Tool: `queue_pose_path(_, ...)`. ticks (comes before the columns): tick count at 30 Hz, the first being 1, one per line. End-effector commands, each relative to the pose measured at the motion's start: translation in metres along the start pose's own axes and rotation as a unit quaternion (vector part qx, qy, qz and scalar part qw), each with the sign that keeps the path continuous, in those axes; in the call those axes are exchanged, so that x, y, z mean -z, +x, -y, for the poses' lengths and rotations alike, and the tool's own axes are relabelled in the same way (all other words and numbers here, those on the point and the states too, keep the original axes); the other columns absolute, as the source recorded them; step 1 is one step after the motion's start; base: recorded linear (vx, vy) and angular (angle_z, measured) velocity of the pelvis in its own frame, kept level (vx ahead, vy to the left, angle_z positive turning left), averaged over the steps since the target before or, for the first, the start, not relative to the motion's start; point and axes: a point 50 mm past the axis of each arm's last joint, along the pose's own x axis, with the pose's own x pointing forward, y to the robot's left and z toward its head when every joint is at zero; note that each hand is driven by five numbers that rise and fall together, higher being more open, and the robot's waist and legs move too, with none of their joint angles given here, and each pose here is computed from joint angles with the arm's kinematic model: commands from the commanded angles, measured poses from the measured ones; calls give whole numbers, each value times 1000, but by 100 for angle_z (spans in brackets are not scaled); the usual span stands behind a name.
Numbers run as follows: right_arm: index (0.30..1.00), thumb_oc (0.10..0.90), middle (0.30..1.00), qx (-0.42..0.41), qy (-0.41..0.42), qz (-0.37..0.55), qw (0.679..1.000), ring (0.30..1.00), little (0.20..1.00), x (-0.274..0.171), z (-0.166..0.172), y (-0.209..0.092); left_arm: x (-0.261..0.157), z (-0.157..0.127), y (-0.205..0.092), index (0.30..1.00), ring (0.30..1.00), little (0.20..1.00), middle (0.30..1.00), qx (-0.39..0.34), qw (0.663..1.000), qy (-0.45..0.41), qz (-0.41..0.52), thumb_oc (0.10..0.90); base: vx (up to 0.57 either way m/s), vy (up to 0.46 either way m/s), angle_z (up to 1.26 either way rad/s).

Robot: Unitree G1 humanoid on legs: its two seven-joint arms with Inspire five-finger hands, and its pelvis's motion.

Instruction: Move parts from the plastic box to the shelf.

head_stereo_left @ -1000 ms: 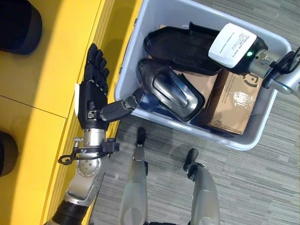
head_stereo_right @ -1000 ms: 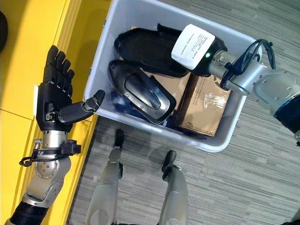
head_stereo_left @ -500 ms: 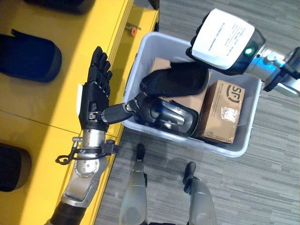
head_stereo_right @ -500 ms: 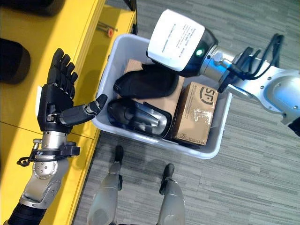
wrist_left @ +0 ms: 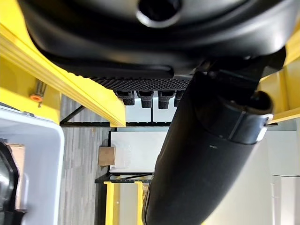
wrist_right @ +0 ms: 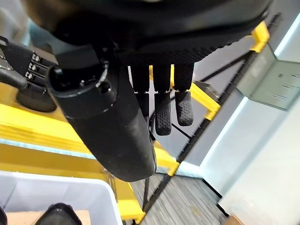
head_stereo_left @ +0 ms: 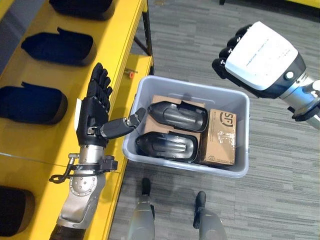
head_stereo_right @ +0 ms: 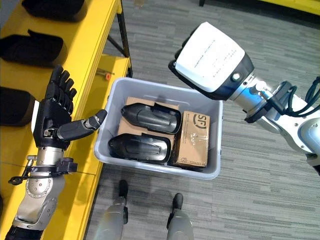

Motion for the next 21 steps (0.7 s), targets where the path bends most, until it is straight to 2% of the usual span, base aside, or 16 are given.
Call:
queue_pose_path(1,300,400,300,47,40,-50,997,300,300,4,3,-1,-16,5,-10,1000,1000,1000,1000,20,999,-17,45,900,54,-23,-4)
queue_pose_path(12,300,400,300,10,125,-80,989,300,300,-14,-26,-12,-10,6,-18,1000,1000,1000,1000,16,999,-21,24,900,22,-6,-11)
queue_pose_path(13,360,443,360,9,131,-84,988,360,360,-14,-28,-12,-10,6,-18,1000,1000,1000,1000,15,999,-22,24,900,0,0,0)
queue_pose_path(14,841,786,841,8,144,-91,985,841,841,-15,-31,-12,-9,7,-18,1000,1000,1000,1000,15,999,-24,23,900,0,0,0)
queue_pose_path(15,1000,900,1000,2,152,-97,984,1000,1000,-16,-35,-12,-9,7,-19,1000,1000,1000,1000,14,999,-24,21,900,0,0,0)
queue_pose_path(21,1000,900,1000,-31,168,-102,980,1000,1000,-20,-53,-7,-8,8,-20,1000,1000,1000,1000,20,999,-27,16,900,-6,-1,0)
